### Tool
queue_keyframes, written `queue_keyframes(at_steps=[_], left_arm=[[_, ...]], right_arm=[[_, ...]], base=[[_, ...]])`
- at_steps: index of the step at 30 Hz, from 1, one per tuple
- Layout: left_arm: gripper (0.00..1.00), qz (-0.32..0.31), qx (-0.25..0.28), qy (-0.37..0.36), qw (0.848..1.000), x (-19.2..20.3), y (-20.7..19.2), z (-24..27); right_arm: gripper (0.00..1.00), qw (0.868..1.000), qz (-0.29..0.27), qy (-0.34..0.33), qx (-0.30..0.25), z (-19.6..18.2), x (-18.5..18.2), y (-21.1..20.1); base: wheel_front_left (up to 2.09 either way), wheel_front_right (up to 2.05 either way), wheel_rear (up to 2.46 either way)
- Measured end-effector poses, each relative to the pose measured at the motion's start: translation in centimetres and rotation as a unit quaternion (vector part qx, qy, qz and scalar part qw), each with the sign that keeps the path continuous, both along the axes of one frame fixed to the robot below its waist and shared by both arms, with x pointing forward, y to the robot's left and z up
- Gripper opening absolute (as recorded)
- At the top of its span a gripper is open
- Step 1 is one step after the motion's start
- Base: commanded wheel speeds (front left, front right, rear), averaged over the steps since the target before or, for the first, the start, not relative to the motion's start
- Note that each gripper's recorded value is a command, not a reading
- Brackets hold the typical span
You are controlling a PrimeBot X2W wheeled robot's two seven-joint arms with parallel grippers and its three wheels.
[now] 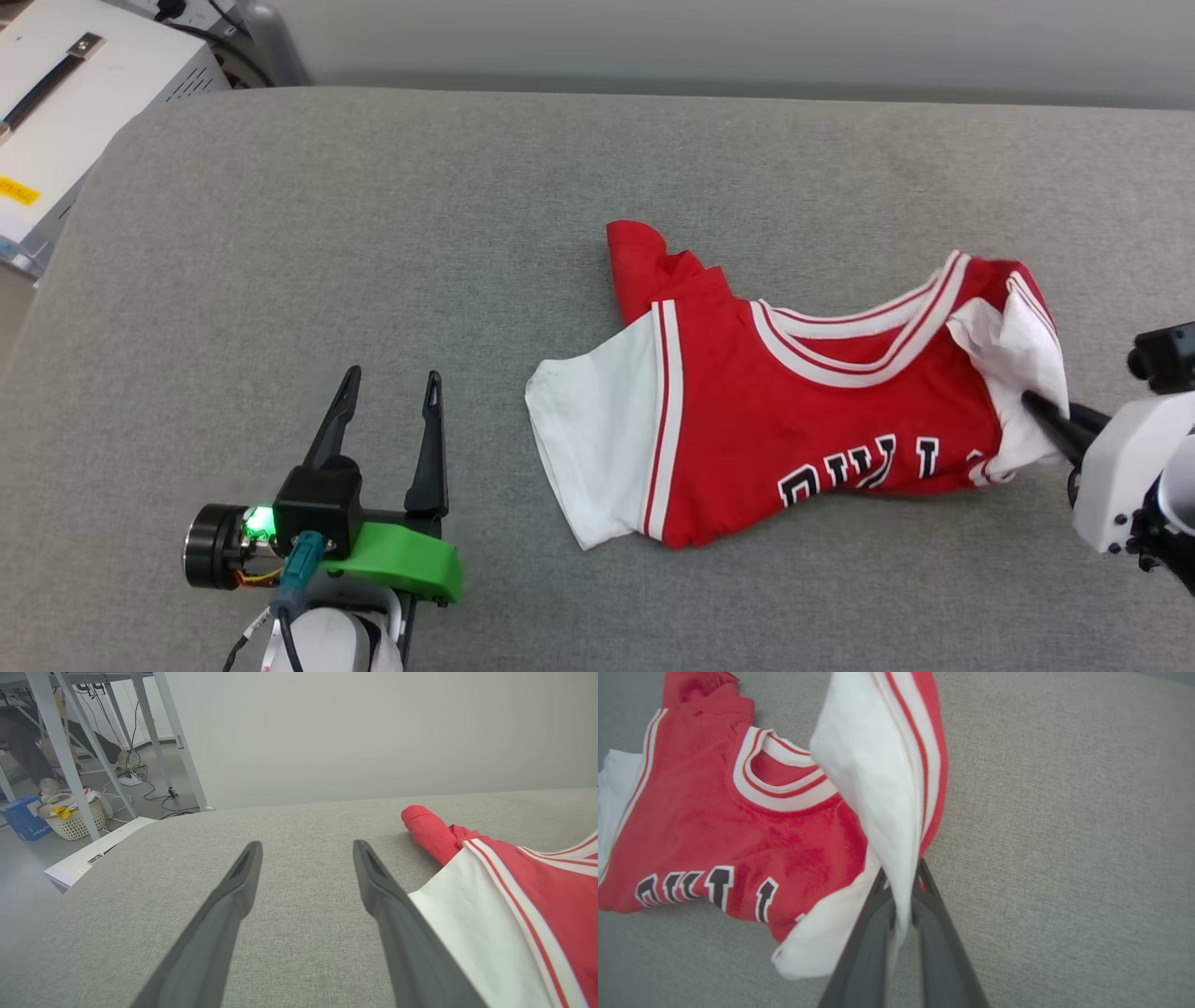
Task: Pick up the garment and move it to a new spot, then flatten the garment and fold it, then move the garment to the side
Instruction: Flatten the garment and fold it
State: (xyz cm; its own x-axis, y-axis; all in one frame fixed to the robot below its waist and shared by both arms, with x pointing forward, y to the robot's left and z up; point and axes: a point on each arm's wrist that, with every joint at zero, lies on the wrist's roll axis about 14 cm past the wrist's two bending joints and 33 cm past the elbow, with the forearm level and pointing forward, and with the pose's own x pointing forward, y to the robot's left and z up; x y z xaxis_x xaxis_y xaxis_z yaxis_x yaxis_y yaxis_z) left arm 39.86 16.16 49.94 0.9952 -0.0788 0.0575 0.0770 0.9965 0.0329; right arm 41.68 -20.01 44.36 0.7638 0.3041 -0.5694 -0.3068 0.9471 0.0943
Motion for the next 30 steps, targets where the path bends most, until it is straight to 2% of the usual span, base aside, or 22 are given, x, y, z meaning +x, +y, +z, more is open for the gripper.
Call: queue_keyframes(at_steps=[5, 8, 10, 13, 17, 21, 24, 25, 27, 30], left_arm=[[1.0, -0.018, -0.003, -0.007, 1.0, 0.2, -1.2, 0.5], [1.0, -0.026, -0.004, -0.01, 1.0, 0.5, -1.8, 0.6], [1.0, -0.028, -0.003, -0.006, 1.0, 0.6, -1.9, 0.3], [1.0, -0.027, -0.002, 0.001, 1.0, 0.7, -1.7, -0.2], [1.0, -0.024, 0.0, 0.008, 1.0, 0.6, -1.3, -0.7], [1.0, -0.019, 0.002, 0.014, 1.0, 0.6, -0.9, -1.1], [1.0, -0.014, 0.003, 0.018, 1.0, 0.5, -0.6, -1.4], [1.0, -0.013, 0.004, 0.019, 1.0, 0.5, -0.5, -1.4], [1.0, -0.011, 0.004, 0.021, 1.0, 0.5, -0.4, -1.5], [1.0, -0.01, 0.005, 0.022, 1.0, 0.4, -0.3, -1.6]], right_arm=[[0.0, 0.991, -0.075, -0.066, 0.093, 4.4, 0.5, -2.3], [0.0, 0.968, -0.143, -0.079, 0.19, 5.5, 0.4, -4.0], [0.0, 0.948, -0.188, -0.078, 0.246, 5.2, 0.2, -5.4], [0.0, 0.921, -0.251, -0.069, 0.289, 4.0, -0.2, -8.0], [0.0, 0.87, -0.348, -0.064, 0.343, 1.8, -1.5, -12.2], [0.0, 0.816, -0.451, -0.049, 0.357, -1.6, -4.0, -16.8], [0.0, 0.778, -0.523, -0.033, 0.346, -4.5, -6.6, -19.6], [0.0, 0.771, -0.538, -0.027, 0.34, -5.3, -7.2, -20.1], [0.0, 0.764, -0.564, -0.014, 0.312, -6.8, -8.5, -21.0], [0.0, 0.76, -0.58, -0.013, 0.292, -7.2, -8.7, -21.9]], base=[[0.0, 0.0, 0.0], [0.0, 0.0, 0.0], [0.0, 0.0, 0.0], [0.0, 0.0, 0.0], [0.0, 0.0, 0.0], [0.0, 0.0, 0.0], [0.0, 0.0, 0.0], [0.0, 0.0, 0.0], [0.0, 0.0, 0.0], [0.0, 0.0, 0.0]])
